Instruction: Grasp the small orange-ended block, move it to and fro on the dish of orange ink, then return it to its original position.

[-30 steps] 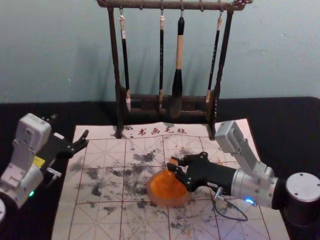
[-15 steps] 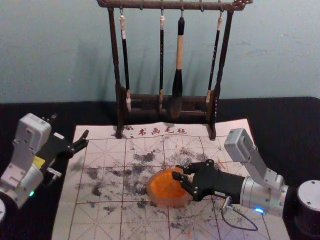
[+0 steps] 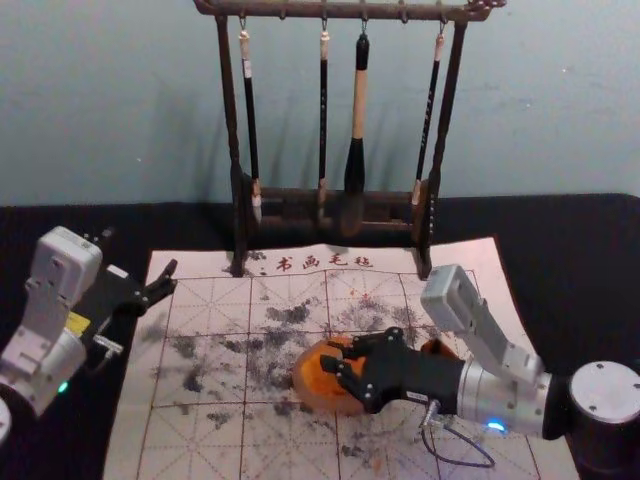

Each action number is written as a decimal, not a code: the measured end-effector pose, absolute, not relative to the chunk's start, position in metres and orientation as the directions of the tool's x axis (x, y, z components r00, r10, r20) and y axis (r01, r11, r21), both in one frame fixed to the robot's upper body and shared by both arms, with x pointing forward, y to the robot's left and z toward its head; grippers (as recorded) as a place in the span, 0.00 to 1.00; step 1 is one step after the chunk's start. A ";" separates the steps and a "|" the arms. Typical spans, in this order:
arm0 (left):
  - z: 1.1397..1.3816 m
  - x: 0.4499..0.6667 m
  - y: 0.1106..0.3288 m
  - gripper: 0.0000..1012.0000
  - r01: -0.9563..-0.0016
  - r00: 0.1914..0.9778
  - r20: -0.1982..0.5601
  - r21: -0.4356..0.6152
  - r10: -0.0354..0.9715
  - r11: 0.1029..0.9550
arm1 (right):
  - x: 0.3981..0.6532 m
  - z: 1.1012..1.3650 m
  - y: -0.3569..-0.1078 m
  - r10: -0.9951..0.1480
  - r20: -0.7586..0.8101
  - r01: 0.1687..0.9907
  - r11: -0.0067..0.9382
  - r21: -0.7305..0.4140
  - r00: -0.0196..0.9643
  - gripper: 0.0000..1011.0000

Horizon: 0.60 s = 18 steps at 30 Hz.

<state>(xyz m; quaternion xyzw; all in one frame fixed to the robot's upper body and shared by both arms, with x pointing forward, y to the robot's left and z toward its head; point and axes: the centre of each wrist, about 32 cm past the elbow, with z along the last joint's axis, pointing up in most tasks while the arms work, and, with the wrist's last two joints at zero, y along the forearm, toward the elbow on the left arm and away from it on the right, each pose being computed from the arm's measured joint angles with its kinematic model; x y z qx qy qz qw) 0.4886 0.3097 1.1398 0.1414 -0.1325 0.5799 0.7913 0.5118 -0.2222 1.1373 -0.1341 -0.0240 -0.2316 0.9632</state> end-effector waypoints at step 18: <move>1.140 0.489 0.310 0.99 -0.955 0.292 0.374 0.070 0.880 0.287 | 0.530 1.138 -0.217 -0.483 0.119 0.497 0.831 -0.252 0.868 0.08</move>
